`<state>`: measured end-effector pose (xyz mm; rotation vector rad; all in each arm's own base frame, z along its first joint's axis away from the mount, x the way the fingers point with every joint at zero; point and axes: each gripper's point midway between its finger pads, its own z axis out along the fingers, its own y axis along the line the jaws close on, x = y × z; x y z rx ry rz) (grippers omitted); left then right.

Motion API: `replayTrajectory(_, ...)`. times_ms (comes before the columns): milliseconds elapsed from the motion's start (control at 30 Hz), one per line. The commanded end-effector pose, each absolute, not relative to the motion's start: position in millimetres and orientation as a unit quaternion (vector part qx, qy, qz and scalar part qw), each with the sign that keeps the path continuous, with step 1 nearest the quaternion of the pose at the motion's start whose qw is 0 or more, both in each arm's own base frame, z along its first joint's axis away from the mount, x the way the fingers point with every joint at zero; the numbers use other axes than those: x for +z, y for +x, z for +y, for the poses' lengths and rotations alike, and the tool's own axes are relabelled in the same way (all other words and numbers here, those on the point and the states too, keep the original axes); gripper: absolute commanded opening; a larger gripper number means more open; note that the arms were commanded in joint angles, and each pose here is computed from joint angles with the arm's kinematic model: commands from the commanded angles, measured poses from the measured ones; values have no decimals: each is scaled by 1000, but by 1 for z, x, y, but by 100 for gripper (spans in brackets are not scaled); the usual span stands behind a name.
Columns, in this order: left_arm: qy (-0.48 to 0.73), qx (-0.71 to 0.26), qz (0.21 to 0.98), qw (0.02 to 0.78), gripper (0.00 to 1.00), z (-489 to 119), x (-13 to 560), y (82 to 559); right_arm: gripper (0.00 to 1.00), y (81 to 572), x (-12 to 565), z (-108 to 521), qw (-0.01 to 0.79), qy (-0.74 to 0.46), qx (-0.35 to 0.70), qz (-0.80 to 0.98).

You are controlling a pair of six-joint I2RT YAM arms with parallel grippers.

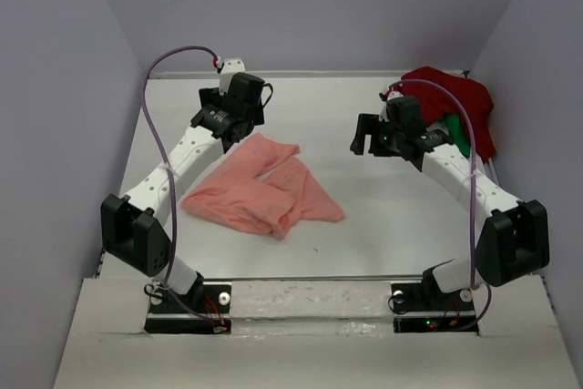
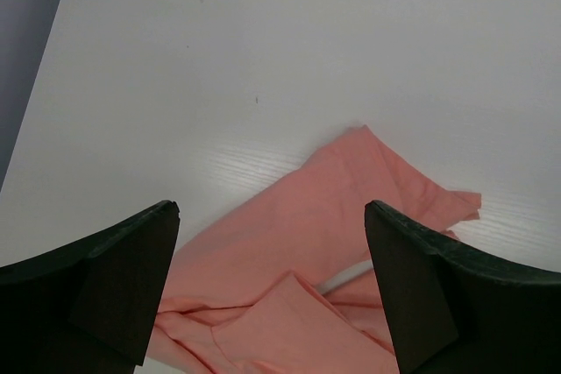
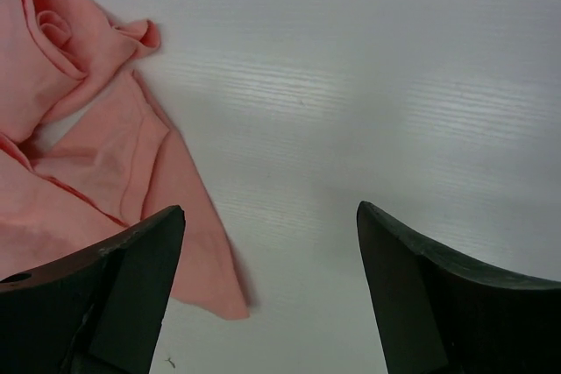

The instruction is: Fold and stack the t-shirts

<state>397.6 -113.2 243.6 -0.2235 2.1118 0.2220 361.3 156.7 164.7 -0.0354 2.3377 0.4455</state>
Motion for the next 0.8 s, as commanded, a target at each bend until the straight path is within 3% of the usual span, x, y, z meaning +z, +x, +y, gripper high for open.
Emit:
replayTrajectory(0, -108, 124, 865, 475, 99, -101, 242, 393, 82, 347, 183, 200, 365, -38, 257, 894)
replayTrajectory(100, -109, 146, 867, 463, 99, -96, 237, 396, 81, 330, 183, 245, 326, -80, 292, 896)
replayTrajectory(300, -94, 161, 882, 432, 99, -97, 222, 414, 75, 305, 150, 298, 272, -120, 257, 920)
replayTrajectory(500, -100, 146, 890, 421, 99, -91, 218, 429, 69, 295, 107, 303, 242, -121, 220, 937)
replayTrajectory(767, -120, 151, 888, 418, 99, -67, 217, 436, 60, 266, 79, 319, 197, -144, 243, 939)
